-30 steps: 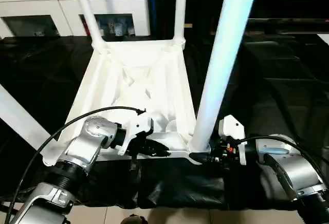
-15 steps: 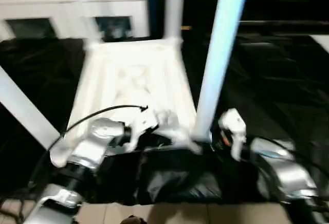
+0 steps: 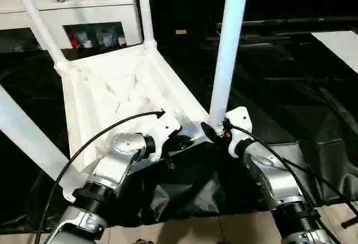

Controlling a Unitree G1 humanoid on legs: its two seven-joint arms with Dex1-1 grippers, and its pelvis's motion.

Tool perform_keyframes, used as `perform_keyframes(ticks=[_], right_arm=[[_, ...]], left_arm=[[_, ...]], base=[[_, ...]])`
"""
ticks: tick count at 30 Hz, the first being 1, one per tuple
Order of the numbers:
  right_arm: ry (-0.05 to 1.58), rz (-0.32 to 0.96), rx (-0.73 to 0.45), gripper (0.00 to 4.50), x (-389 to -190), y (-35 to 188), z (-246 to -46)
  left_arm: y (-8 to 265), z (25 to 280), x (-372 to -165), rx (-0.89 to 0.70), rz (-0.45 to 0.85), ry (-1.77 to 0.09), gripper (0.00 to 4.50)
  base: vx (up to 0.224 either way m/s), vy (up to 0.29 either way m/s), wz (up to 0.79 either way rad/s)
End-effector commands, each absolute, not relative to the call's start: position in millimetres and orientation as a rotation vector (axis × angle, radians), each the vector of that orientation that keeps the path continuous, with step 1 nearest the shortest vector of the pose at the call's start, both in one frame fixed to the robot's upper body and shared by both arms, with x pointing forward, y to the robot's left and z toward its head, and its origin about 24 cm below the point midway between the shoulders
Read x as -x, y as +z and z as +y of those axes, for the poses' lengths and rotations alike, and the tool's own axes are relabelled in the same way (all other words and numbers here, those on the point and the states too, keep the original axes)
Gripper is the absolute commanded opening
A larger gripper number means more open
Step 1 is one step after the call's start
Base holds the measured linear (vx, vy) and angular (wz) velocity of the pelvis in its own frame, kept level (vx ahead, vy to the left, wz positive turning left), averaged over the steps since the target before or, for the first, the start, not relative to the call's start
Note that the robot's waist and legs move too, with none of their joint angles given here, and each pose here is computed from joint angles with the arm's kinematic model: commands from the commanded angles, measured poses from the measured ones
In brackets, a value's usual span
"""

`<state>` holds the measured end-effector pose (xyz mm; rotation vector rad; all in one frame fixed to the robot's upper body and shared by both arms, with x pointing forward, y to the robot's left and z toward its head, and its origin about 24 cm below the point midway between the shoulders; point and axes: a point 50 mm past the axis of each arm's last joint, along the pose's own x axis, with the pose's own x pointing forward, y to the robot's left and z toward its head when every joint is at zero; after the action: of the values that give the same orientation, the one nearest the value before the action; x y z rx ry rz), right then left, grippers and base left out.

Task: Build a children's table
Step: Rotate leg to tighten

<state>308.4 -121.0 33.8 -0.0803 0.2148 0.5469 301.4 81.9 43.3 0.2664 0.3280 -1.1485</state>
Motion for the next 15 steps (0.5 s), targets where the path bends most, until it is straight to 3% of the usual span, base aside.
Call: perform_keyframes(ticks=[1, 7, 8, 9, 13, 15], right_arm=[[0.726, 0.257, 0.057, 3.83, -296.1, 27, -98.9], [0.829, 0.240, 0.138, 4.02, -283.6, 36, -140.9], [0.852, 0.245, 0.158, 4.02, -278.9, 42, -165.2], [0.852, 0.245, 0.158, 4.02, -278.8, 42, -165.6], [0.936, 0.269, 0.217, 4.02, -259.7, 61, -214.8], [0.948, 0.280, 0.211, 4.02, -255.0, 66, -226.0]], left_arm=[[65, 44, -291, -0.227, 0.180, -1.317, 0.00], [63, 53, -293, -0.238, 0.194, -1.324, 0.00], [64, 57, -293, -0.233, 0.194, -1.346, 0.00], [64, 57, -293, -0.233, 0.194, -1.347, 0.00], [64, 69, -292, -0.253, 0.211, -1.428, 0.00], [63, 72, -291, -0.263, 0.216, -1.455, 0.00]], base=[[0.000, 0.000, 0.00], [0.000, 0.000, 0.00], [0.000, 0.000, 0.00], [0.000, 0.000, 0.00], [0.000, 0.000, 0.00], [0.000, 0.000, 0.00]])
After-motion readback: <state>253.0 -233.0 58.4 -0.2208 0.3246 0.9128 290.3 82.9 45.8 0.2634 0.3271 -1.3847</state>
